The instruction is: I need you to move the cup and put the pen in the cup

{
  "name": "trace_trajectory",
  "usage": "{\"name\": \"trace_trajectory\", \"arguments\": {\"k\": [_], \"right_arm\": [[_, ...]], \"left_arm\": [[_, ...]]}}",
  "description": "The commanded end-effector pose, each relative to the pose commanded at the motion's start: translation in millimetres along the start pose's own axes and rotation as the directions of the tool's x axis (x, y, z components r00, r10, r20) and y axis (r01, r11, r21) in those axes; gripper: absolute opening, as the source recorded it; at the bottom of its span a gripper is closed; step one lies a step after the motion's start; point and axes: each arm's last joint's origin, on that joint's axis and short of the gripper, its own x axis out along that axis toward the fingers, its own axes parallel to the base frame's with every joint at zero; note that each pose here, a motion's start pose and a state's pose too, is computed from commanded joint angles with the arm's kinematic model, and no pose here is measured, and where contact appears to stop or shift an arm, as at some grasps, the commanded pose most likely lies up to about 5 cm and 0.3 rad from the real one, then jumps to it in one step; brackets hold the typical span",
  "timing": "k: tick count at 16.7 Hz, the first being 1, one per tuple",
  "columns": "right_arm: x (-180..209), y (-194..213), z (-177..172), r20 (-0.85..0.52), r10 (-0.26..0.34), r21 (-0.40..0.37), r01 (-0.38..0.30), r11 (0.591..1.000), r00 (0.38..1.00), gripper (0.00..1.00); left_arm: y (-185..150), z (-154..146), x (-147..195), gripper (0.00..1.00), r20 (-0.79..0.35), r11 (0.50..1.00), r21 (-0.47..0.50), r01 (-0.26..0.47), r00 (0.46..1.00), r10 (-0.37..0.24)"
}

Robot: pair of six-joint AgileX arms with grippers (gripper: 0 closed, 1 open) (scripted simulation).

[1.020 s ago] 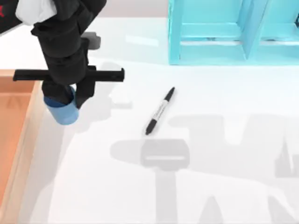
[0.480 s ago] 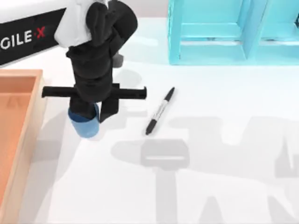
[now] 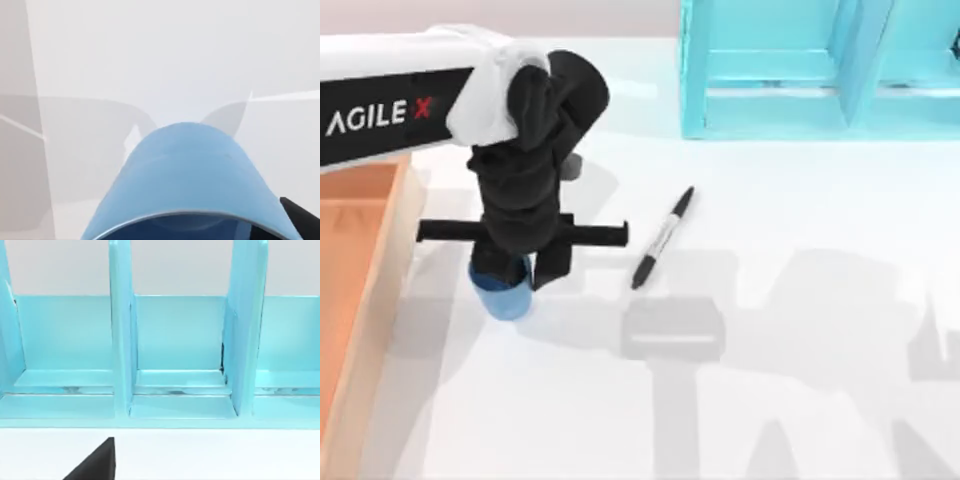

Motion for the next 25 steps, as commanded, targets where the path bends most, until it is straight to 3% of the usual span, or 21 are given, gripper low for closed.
{"name": "trace_trajectory", "arguments": {"k": [3, 16, 25], "right_arm": [[0.0, 0.0, 0.0, 0.0, 0.0, 0.0, 0.0, 1.0, 1.0, 1.0], [0.0, 0.0, 0.0, 0.0, 0.0, 0.0, 0.0, 1.0, 1.0, 1.0], [0.0, 0.0, 0.0, 0.0, 0.0, 0.0, 0.0, 1.0, 1.0, 1.0]], "left_arm": [[0.0, 0.0, 0.0, 0.0, 0.0, 1.0, 0.0, 0.0, 1.0, 0.0], [0.0, 0.0, 0.0, 0.98, 0.0, 1.0, 0.0, 0.0, 1.0, 0.0], [-0.8, -0.4, -0.3, 1.0, 0.0, 1.0, 0.002, 0.0, 1.0, 0.0]]}}
